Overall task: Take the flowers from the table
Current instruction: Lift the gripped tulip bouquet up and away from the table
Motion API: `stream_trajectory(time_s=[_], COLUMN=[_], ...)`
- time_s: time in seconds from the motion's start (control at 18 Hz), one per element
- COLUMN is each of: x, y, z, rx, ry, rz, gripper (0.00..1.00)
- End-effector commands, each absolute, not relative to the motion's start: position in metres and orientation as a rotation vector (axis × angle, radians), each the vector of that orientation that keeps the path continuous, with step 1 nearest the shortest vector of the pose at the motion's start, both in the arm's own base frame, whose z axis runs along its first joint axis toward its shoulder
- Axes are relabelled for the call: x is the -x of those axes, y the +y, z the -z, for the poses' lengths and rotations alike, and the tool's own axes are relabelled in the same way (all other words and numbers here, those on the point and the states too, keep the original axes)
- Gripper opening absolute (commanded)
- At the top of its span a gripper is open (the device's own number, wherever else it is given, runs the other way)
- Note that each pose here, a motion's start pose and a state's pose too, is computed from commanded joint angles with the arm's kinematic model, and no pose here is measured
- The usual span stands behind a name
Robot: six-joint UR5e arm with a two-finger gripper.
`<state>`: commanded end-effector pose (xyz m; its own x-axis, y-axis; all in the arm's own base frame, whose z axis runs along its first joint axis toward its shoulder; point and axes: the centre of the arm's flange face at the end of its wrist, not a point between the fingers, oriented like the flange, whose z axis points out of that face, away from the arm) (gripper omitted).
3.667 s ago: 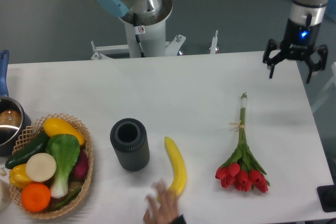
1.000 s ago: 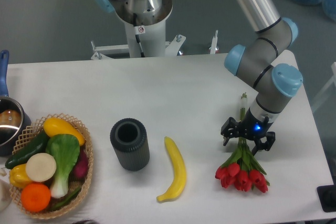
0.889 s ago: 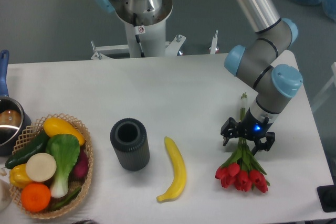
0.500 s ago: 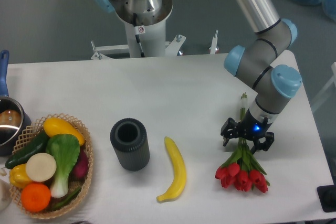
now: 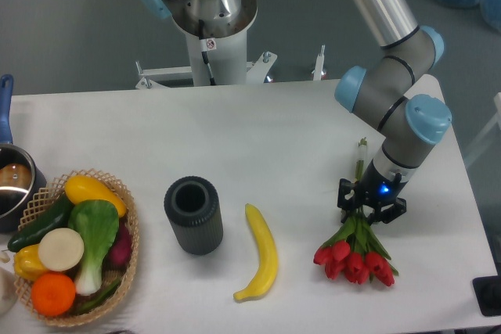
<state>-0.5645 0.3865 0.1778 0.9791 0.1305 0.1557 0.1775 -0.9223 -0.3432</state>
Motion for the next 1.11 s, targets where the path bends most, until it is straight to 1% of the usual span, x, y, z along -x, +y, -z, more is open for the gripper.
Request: stream_trajectory(time_s=[0.28, 0.5, 0.67, 0.89, 1.11], x=[0.565, 0.566, 0.566, 0.569, 0.570], y=[0.381, 0.377, 0.376, 0.366, 0.353], z=[-0.187, -0.193, -0.211, -0.246, -0.303], rx=[2.754, 2.748, 2.737, 2.715, 2.643], ry=[-0.253, -0.261, -0.267, -0.271, -0.269], rz=[0.178, 0.166, 0.134, 0.060, -0.029], gripper=[0.32, 0.31, 0.31, 0.31, 0.31])
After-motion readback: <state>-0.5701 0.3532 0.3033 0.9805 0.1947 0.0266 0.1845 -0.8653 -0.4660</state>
